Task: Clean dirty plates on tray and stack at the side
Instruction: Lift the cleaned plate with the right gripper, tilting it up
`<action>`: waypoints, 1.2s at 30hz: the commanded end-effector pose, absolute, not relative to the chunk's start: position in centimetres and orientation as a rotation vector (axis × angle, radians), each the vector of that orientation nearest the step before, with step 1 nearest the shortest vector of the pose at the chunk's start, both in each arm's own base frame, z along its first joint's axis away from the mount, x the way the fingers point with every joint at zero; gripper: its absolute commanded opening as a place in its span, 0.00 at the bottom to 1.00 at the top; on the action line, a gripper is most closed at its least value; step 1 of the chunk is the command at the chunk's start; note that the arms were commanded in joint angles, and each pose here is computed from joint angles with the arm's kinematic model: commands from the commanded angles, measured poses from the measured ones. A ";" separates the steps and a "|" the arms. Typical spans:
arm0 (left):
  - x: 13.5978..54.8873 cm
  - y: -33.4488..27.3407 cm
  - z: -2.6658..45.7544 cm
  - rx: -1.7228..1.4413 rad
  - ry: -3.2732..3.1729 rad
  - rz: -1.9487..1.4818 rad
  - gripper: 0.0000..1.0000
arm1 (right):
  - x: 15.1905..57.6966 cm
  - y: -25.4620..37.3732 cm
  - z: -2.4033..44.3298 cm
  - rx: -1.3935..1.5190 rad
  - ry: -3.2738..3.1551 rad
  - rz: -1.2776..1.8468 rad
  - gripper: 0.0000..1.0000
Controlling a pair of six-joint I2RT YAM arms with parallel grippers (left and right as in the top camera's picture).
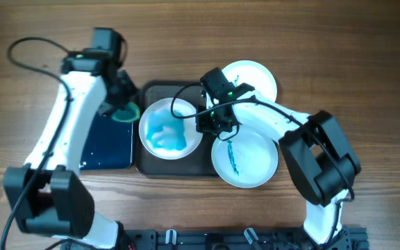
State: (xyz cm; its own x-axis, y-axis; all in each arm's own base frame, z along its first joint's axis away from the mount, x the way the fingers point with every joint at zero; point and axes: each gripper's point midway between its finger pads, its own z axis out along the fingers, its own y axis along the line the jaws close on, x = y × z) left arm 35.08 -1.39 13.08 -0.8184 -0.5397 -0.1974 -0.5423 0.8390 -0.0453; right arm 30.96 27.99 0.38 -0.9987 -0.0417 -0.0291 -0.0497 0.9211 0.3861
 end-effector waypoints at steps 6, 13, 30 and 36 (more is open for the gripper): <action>35.2 0.0 13.8 -0.852 2.799 0.003 0.04 | 33.0 24.2 9.8 -0.213 2.614 -0.122 0.04; 35.2 -0.1 13.8 -0.858 2.799 -0.005 0.04 | 32.1 23.1 14.7 -0.371 2.283 -0.546 0.04; 35.0 -0.7 13.5 -0.862 2.816 -0.047 0.04 | 30.0 26.9 22.4 -0.485 1.834 -0.761 0.04; 35.0 -0.7 13.4 -0.862 2.816 -0.047 0.04 | 30.1 27.0 22.6 -0.509 1.821 -0.781 0.04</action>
